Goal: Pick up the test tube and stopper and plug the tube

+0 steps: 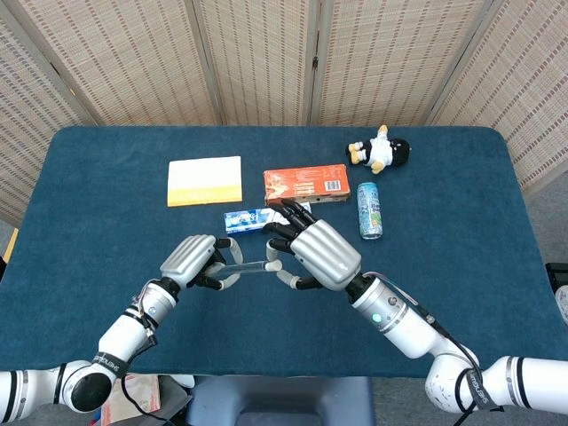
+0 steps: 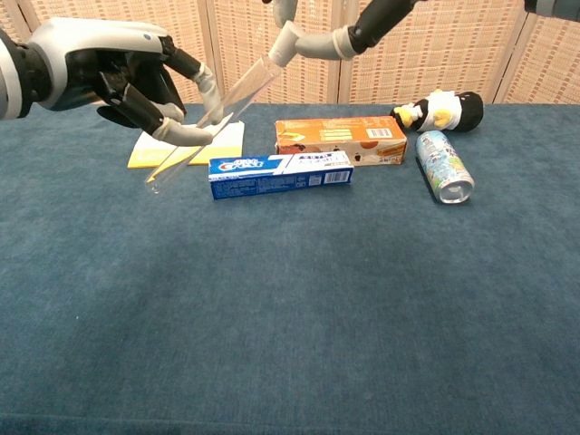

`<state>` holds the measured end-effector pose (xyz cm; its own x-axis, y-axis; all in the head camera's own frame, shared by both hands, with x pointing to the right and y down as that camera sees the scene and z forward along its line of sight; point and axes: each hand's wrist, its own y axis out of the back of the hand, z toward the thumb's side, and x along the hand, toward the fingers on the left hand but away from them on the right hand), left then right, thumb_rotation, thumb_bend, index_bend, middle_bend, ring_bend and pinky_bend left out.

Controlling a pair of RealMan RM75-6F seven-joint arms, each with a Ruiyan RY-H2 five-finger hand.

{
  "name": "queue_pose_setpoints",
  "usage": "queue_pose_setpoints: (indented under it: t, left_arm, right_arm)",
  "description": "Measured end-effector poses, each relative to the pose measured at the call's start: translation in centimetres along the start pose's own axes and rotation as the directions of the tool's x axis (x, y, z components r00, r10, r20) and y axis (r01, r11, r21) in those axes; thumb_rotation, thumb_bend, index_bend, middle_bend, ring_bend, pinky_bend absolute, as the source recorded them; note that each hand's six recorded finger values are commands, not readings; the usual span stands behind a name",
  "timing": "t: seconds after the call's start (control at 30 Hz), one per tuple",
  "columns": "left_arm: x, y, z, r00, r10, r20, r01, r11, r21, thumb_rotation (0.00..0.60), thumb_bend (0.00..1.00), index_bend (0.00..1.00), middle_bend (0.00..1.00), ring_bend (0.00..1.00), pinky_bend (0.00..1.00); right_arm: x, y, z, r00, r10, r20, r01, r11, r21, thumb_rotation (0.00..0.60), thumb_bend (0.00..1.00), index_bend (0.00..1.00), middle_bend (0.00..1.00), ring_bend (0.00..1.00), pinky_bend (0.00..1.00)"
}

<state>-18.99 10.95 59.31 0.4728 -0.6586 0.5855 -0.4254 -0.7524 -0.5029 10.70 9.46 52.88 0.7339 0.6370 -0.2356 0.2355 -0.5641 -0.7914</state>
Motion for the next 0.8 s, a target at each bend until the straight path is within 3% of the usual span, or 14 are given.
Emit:
queue_pose_setpoints:
  t: [0.8]
  left_arm:
    - [0.12,-0.12,0.53,1.000,-0.007,0.006,0.007,1.000,0.002,0.600,0.33,0.62,1.00,1.00,1.00]
  right_arm:
    - [-0.62,-0.43,0.15,1.000,0.009,-0.002,-0.009,1.000,0.001,0.600,0.54,0.70,0.26,0.00,0.00]
